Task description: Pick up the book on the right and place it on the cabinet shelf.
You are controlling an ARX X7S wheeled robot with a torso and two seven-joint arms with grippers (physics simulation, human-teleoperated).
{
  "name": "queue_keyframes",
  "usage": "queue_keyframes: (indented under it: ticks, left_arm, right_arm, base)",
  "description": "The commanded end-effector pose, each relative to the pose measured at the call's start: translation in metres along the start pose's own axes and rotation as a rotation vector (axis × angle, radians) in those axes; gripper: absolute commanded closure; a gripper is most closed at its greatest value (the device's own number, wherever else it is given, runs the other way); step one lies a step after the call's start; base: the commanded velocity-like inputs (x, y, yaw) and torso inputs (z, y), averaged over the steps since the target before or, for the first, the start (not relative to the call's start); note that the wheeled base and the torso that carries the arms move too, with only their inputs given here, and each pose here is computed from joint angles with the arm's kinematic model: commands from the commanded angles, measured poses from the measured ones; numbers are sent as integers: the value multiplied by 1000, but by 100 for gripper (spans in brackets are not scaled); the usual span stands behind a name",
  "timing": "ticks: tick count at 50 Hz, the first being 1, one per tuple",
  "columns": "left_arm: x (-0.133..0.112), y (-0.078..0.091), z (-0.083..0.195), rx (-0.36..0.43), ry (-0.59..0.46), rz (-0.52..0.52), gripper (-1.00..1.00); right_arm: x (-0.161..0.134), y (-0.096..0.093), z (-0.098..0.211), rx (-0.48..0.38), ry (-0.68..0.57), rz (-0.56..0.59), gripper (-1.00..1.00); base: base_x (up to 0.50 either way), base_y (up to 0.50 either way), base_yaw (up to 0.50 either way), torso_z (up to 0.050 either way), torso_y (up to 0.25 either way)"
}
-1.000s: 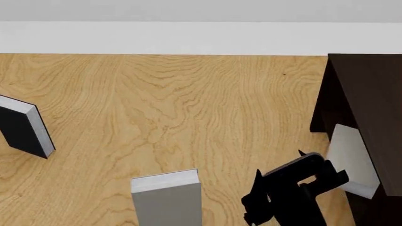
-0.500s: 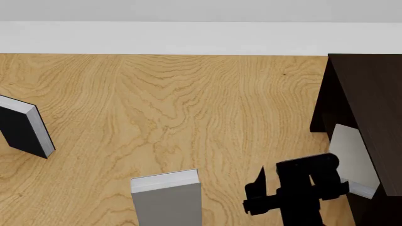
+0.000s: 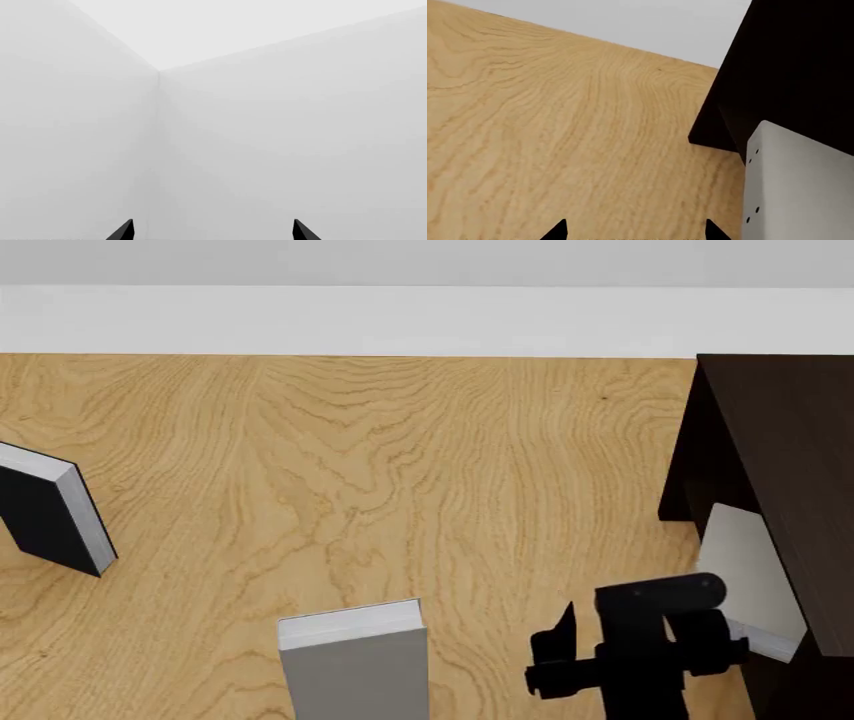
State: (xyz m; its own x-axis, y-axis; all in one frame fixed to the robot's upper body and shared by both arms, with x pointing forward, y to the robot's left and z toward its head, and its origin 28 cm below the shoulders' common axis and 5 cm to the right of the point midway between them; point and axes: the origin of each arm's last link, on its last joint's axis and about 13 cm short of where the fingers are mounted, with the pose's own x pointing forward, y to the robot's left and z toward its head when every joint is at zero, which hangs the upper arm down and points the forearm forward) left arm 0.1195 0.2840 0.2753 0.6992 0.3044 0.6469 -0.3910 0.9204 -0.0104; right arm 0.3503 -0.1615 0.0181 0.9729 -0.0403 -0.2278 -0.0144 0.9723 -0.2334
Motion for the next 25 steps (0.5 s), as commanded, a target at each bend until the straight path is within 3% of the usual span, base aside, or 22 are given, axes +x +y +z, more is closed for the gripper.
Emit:
queue_keyframes:
  ticks: [1, 14, 25]
  left_arm:
    - [-1, 0, -1, 0, 3, 2, -100]
    - [-1, 1, -1, 1, 3, 4, -100]
    - [-1, -1, -1, -2, 2, 1, -100]
  right_arm:
    - [-1, -8, -4, 23, 35, -80, -100]
    - [-1, -14, -5, 20, 69, -165, -100]
    - [1, -27, 2, 57, 71, -325, -100]
  base:
    - [0, 0, 0, 0, 0]
    - [0, -1, -1, 0, -1]
    - [0, -1, -3, 0, 0]
